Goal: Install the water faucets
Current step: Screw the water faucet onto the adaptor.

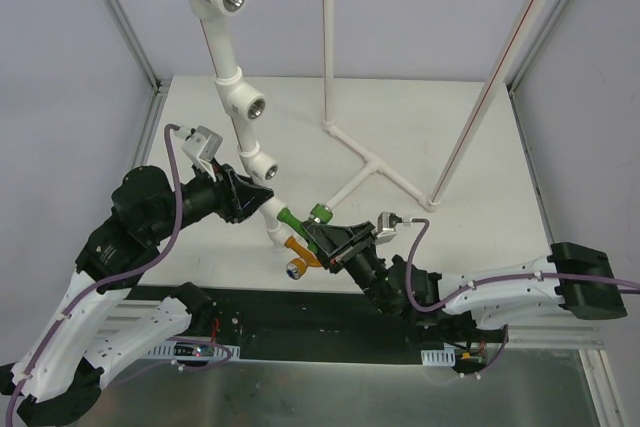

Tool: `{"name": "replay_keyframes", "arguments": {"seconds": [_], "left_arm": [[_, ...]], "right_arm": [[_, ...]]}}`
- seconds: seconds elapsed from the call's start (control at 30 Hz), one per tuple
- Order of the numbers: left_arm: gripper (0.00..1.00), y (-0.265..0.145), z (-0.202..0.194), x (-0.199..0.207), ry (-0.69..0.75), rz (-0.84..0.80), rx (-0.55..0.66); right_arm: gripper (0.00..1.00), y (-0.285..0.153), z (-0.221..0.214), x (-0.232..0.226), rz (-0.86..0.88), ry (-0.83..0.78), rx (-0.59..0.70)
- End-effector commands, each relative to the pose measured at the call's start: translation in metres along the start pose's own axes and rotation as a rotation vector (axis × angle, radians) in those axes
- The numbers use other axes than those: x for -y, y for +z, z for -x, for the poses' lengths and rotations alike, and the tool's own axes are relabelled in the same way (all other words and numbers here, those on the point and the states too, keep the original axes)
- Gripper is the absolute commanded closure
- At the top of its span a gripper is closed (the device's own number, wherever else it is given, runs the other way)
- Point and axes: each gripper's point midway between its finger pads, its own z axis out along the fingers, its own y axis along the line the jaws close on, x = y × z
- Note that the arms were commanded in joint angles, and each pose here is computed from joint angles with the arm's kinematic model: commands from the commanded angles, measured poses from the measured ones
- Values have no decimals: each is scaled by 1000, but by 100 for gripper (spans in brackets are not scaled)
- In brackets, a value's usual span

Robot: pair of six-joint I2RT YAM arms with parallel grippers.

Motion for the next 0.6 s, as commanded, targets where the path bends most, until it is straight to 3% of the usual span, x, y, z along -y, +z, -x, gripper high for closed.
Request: {"name": "replay_keyframes", "arguments": {"seconds": [0.0, 0.07, 0.13, 0.37, 0.5, 0.57], "left_arm": [[100, 9, -17, -7, -112, 36, -70], [100, 9, -16, -6, -112, 33, -68], [100, 10, -17, -7, -114, 36, -73], [100, 11, -16, -8, -114, 43, -68], [100, 11, -15, -7, -112, 38, -67], [100, 11, -14, -6, -112, 36, -68]], "right_arm": [[77, -13, 21, -29, 40, 393, 35], [59, -16, 26, -28, 44, 371, 40], [49, -19, 30, -28, 49, 335, 40], [30, -38, 51, -7, 47, 158, 55], [24, -47, 69, 7, 21, -249, 81], [23, -50, 83, 7, 12, -632, 91]]}}
